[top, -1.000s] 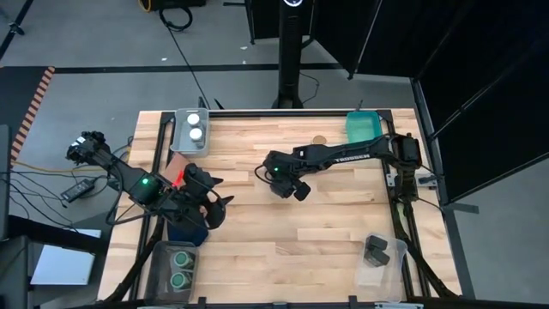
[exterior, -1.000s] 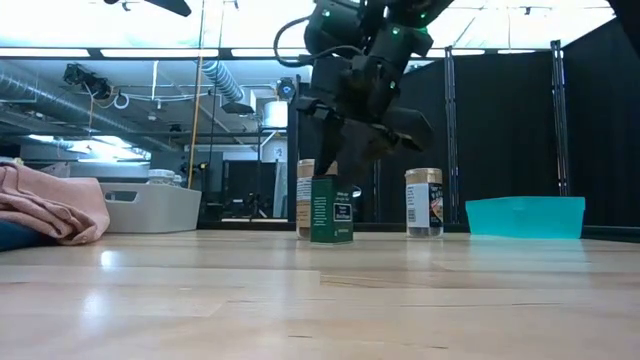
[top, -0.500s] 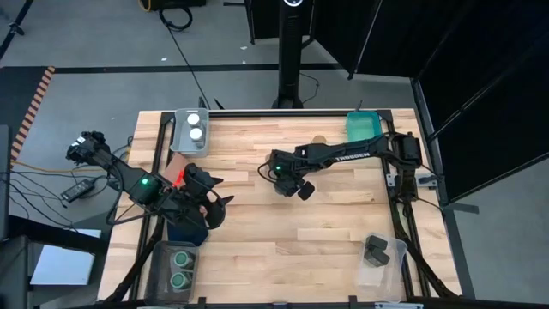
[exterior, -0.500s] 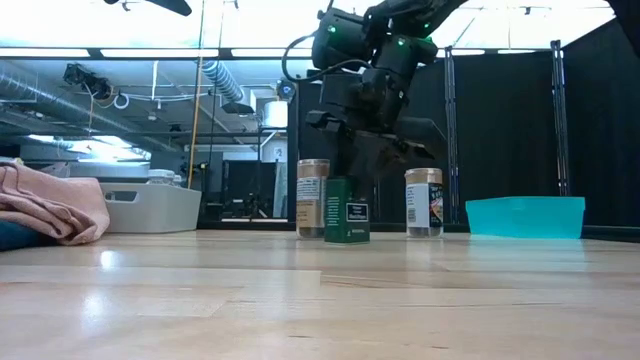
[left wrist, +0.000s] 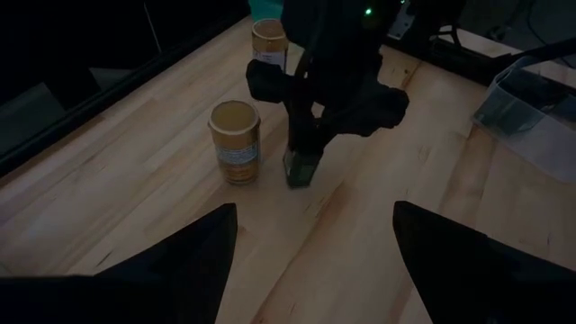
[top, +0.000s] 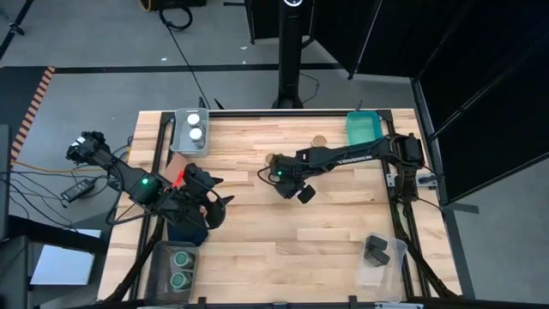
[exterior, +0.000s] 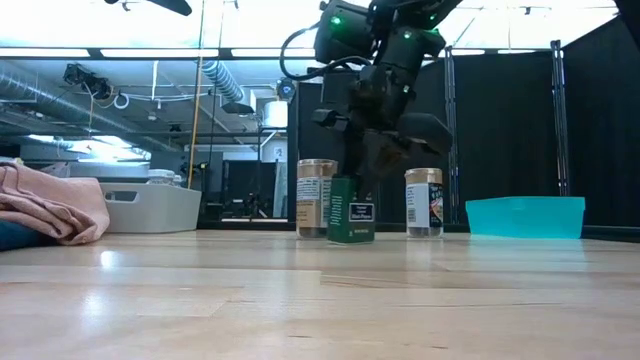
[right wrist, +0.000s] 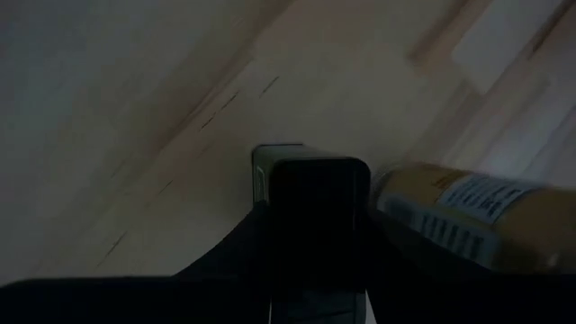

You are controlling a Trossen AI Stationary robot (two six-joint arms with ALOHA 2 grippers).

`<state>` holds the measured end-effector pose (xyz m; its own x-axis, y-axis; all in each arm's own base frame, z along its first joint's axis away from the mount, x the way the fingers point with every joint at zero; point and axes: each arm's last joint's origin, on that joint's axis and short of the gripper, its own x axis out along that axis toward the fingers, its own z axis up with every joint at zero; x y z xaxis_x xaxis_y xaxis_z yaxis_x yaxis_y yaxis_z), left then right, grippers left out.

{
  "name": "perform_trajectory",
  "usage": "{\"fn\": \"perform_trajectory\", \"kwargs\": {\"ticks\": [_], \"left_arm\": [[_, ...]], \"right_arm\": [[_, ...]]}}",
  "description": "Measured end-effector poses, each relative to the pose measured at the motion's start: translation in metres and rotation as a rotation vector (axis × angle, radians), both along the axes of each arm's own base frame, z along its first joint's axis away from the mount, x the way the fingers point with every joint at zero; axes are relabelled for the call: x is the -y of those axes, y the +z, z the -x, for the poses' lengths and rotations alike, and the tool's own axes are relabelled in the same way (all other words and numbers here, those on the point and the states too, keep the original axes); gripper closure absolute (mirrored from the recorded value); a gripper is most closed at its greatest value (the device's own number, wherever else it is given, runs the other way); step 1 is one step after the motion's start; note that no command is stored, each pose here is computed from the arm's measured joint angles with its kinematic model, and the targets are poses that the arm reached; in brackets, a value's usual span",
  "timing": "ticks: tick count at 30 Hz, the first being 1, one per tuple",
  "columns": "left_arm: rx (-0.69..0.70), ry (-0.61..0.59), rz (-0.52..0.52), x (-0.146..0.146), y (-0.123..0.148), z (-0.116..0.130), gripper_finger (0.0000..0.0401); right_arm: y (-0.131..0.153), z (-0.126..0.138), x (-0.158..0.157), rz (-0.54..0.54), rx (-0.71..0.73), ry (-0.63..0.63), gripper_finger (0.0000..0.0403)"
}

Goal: Sort spices by type
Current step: Put the black spice can into the transparent bin

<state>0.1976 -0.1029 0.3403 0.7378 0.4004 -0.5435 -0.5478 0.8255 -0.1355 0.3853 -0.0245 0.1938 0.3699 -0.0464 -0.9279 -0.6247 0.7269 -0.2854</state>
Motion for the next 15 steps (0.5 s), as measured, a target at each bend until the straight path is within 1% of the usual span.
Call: {"fn": "perform_trajectory", "kwargs": {"ticks": [2, 4, 11, 15], "left_arm": [[-0.001, 0.0, -0.001, 0.0, 0.0, 0.0, 0.0099], [-0.001, 0.0, -0.002, 0.0, 0.0, 0.0, 0.0099], [0.003, 0.006, -0.009, 0.0, 0.0, 0.0, 0.0099], [0.007, 0.01, -0.014, 0.0, 0.0, 0.0, 0.0099]], "right_arm": [[0.003, 0.003, -0.004, 0.005, -0.009, -0.011, 0.0266], [0.011, 0.005, -0.006, -0.001, 0.013, -0.03, 0.0266], [0.056, 0.026, -0.019, -0.067, 0.097, -0.144, 0.0267], [0.09, 0.048, -0.032, -0.15, 0.165, -0.248, 0.0267]]}}
